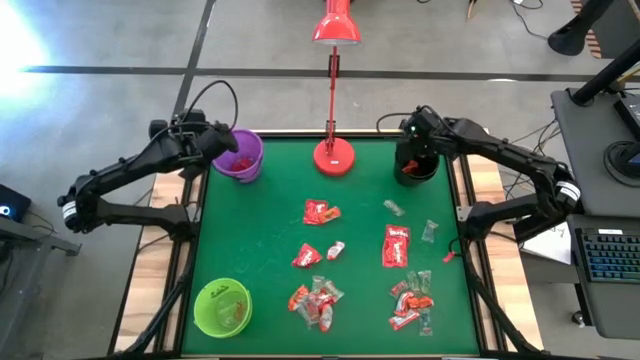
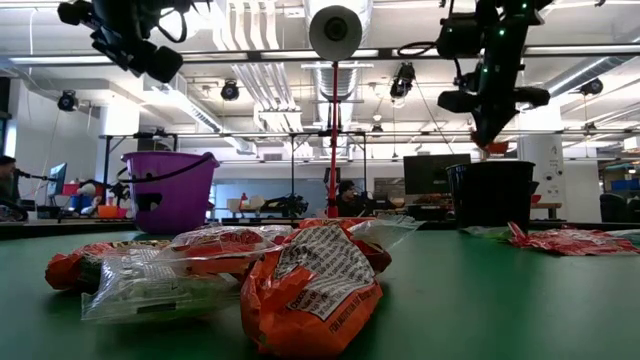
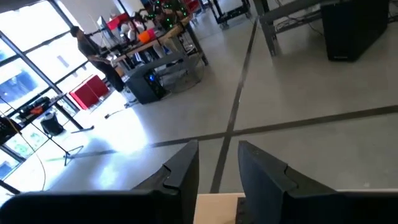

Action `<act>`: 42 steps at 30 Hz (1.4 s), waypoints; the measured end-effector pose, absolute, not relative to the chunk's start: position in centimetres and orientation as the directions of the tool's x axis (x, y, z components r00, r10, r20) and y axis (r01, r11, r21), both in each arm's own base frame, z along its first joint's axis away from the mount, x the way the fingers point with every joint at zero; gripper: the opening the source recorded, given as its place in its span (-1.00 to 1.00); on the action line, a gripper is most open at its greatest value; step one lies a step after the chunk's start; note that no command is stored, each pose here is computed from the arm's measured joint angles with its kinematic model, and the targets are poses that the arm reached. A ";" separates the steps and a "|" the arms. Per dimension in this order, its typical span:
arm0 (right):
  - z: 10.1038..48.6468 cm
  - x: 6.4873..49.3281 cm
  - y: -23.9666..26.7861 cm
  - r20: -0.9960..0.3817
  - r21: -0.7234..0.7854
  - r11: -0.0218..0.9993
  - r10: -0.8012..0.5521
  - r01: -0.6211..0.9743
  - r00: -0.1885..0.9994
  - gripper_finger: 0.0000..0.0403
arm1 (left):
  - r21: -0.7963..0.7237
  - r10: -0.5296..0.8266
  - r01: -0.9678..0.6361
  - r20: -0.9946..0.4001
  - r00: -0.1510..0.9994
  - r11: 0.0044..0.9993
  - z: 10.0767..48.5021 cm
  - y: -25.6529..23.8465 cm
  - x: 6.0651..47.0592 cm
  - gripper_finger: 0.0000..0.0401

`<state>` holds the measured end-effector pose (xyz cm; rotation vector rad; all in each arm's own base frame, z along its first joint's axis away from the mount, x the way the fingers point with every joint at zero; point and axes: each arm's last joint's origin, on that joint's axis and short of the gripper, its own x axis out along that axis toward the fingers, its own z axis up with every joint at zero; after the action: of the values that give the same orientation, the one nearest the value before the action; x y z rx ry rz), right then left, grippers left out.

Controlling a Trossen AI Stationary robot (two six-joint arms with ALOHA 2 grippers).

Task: Sort candy
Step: Put the orange chocolate into the black bucket, then put the red candy into the violet bucket

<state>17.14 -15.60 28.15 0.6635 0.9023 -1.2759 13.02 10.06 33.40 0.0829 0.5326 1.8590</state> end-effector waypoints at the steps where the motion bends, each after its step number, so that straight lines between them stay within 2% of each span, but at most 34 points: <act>1: 28.1 17.0 -15.8 -0.868 -0.040 0.192 -0.492 0.981 0.061 -0.83 | 0.400 0.913 -0.881 -0.204 -0.353 -0.252 33.4 10.0 12.9 -0.54; 8: 28.1 16.5 -16.3 -0.882 -0.004 0.186 -0.464 0.982 0.084 -0.64 | 0.396 0.915 -0.886 -0.211 -0.344 -0.241 33.7 9.8 12.5 -0.58; 19: 28.8 17.5 -17.2 -0.818 0.080 0.217 -0.544 0.973 0.189 -0.50 | 0.501 0.907 -0.843 -0.236 -0.349 -0.194 33.6 10.3 12.6 -0.58; 23: 29.4 18.2 -17.1 -0.786 0.107 0.395 -0.529 0.913 0.320 -0.50 | 0.543 0.913 -0.825 -0.242 -0.329 -0.154 33.9 10.4 12.9 -0.58; 25: 29.8 18.9 -16.8 -0.766 0.141 0.501 -0.491 0.854 0.415 -0.50 | 0.542 0.919 -0.834 -0.271 -0.286 -0.100 34.5 10.5 13.1 -0.58; 27: 29.9 19.4 -16.5 -0.752 0.189 0.564 -0.443 0.804 0.488 -0.51 | 0.535 0.924 -0.843 -0.297 -0.241 -0.047 35.1 10.5 13.3 -0.58; 35: 30.0 20.7 -14.7 -0.737 0.373 0.666 -0.210 0.646 0.643 -0.56 | 0.497 0.929 -0.865 -0.349 -0.122 0.073 37.8 10.3 13.2 -0.57; 42: 29.8 22.2 -11.9 -0.749 0.378 0.745 -0.103 0.550 0.654 -0.59 | 0.513 0.916 -0.848 -0.390 -0.090 0.135 38.3 10.0 12.8 -0.50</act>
<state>22.22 -11.86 29.85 0.6353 0.7760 -0.4001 12.79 10.00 38.32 0.1139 0.7639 1.4765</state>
